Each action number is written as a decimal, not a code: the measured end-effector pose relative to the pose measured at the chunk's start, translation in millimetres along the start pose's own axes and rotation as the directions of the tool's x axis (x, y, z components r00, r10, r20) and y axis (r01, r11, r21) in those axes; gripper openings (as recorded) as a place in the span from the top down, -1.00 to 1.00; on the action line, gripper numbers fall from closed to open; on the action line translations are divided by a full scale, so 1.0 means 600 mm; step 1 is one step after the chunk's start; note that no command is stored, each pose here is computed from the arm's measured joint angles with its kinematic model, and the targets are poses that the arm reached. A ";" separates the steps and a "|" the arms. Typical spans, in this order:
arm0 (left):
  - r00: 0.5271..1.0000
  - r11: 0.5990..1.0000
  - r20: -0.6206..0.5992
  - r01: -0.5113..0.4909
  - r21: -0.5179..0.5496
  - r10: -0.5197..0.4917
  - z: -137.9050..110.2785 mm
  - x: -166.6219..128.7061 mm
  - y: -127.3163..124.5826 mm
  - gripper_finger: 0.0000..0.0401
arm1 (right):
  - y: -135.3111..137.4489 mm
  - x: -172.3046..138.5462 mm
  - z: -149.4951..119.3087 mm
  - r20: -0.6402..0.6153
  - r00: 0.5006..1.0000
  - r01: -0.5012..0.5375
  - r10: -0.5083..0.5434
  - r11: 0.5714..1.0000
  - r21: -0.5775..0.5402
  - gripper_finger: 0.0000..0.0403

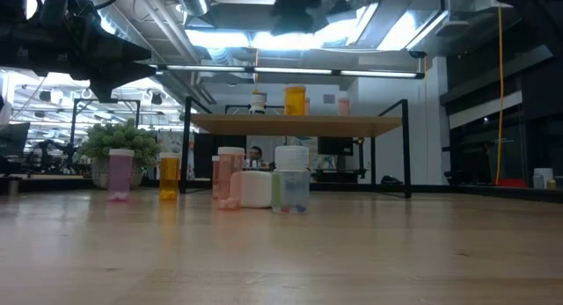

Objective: Pick and place medicine bottles onto shelf by color
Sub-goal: Put the purple pill bottle on the shelf

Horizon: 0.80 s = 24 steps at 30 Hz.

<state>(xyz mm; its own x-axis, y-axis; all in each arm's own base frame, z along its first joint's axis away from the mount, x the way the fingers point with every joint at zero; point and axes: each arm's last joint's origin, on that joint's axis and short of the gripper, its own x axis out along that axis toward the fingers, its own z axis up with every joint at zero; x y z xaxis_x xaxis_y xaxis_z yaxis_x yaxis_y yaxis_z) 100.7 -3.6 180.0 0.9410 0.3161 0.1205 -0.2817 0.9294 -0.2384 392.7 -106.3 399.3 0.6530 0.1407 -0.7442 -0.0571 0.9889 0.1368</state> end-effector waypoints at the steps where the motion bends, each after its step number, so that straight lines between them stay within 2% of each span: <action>1: 1.000 1.000 0.000 0.000 -0.006 0.000 0.000 0.000 0.000 0.07 | 0.012 0.000 -0.003 -0.025 0.998 -0.052 0.051 0.999 -0.002 -0.35; 5: 0.999 0.995 -0.011 0.045 -0.091 -0.046 -0.001 0.000 -0.002 0.07 | 0.050 0.002 -0.033 -0.229 0.964 -0.142 0.132 0.990 -0.027 -0.35; 7: 0.996 0.990 -0.027 0.078 -0.114 -0.082 -0.003 0.000 -0.004 0.07 | 0.061 -0.001 -0.048 -0.333 0.935 -0.132 0.121 0.991 -0.012 -0.36; 8: 0.995 0.988 -0.034 0.085 -0.129 -0.090 -0.004 0.000 -0.004 0.07 | 0.064 0.000 -0.048 -0.346 0.934 -0.103 0.093 0.995 -0.011 -0.36; 10: 0.995 0.982 -0.033 0.083 -0.168 -0.090 -0.004 0.000 -0.004 0.07 | 0.070 -0.004 -0.048 -0.340 0.939 -0.048 0.043 0.999 -0.007 -0.36; 12: 0.995 0.976 0.003 0.096 -0.196 -0.097 0.006 0.000 -0.006 0.08 | 0.078 -0.016 -0.048 -0.336 0.941 -0.042 0.032 0.999 -0.022 -0.36; 16: 0.988 0.975 0.052 0.154 -0.160 -0.148 0.054 0.000 -0.019 0.12 | 0.090 -0.047 -0.048 -0.294 0.955 -0.042 0.028 0.998 -0.040 -0.36; 19: 0.987 0.981 -0.052 0.147 -0.123 -0.154 0.073 0.007 -0.032 0.13 | 0.094 -0.068 -0.048 -0.268 0.963 -0.032 0.021 0.999 -0.035 -0.36; 24: 0.958 0.996 -0.273 0.084 -0.013 -0.085 0.078 0.037 -0.059 0.13 | 0.109 -0.121 -0.054 -0.199 0.980 -0.018 0.010 0.999 -0.038 -0.36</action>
<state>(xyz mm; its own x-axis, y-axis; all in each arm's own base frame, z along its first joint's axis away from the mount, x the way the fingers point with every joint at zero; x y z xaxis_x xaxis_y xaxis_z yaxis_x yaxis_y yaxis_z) 123.0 -20.5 236.2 0.9768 0.1723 -0.1270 -0.1988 0.9501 -0.2404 317.2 -50.1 441.4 0.4890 0.1574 -0.8580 -0.0978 0.9873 0.1254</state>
